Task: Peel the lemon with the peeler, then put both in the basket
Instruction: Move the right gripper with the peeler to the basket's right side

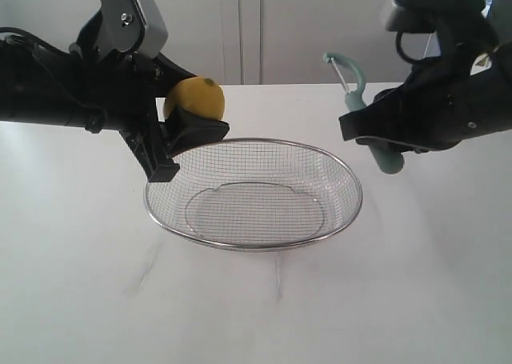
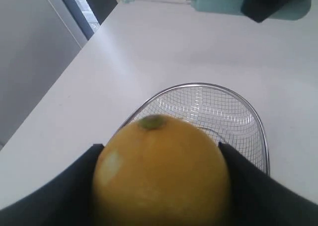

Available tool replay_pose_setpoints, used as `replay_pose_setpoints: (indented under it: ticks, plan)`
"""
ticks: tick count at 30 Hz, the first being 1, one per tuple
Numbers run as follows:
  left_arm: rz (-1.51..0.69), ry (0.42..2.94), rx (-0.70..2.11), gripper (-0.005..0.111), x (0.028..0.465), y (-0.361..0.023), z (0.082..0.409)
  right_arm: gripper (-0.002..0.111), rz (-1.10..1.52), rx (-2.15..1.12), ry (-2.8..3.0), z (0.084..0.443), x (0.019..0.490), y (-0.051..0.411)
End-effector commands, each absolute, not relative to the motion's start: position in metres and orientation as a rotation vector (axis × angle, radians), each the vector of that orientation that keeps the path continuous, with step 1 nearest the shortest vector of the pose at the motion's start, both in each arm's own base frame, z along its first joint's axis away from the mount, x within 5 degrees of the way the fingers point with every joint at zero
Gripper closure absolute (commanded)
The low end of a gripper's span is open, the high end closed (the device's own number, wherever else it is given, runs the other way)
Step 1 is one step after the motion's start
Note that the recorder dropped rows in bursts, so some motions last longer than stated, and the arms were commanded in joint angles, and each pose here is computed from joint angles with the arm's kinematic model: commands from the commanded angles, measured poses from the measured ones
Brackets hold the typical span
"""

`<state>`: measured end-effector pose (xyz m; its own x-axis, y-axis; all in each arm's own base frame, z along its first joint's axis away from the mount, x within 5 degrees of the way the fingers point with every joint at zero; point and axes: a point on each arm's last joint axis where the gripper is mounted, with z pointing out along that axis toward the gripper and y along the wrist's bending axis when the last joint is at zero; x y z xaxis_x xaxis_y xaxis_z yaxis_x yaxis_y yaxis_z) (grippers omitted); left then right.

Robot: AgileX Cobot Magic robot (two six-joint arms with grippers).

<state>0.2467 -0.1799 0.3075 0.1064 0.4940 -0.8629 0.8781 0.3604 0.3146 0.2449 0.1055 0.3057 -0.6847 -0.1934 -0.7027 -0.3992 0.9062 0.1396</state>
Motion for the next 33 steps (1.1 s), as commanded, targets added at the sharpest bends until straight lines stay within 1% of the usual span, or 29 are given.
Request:
replay_pose_setpoints:
  ticks: [1,8,16,24,33]
  plan:
    - [-0.481,1.534,1.277,0.107,0.244,-0.182,0.310,0.108,0.352,-0.408,2.379,0.288,0.259,0.109]
    - [-0.482,1.536,1.277,0.107,0.244,-0.182,0.310,0.108,0.342,-0.407,2.412,0.274,0.269,0.112]
    - [-0.487,1.538,1.275,0.107,0.243,-0.182,0.310,0.108,0.328,-0.389,2.356,0.267,0.282,0.115]
    - [-0.515,1.542,1.276,0.107,0.242,-0.183,0.310,0.108,0.259,-0.534,2.320,0.248,0.302,0.123]
    - [-0.515,1.544,1.275,0.107,0.242,-0.183,0.310,0.108,0.265,-0.630,2.377,0.246,0.327,0.135]
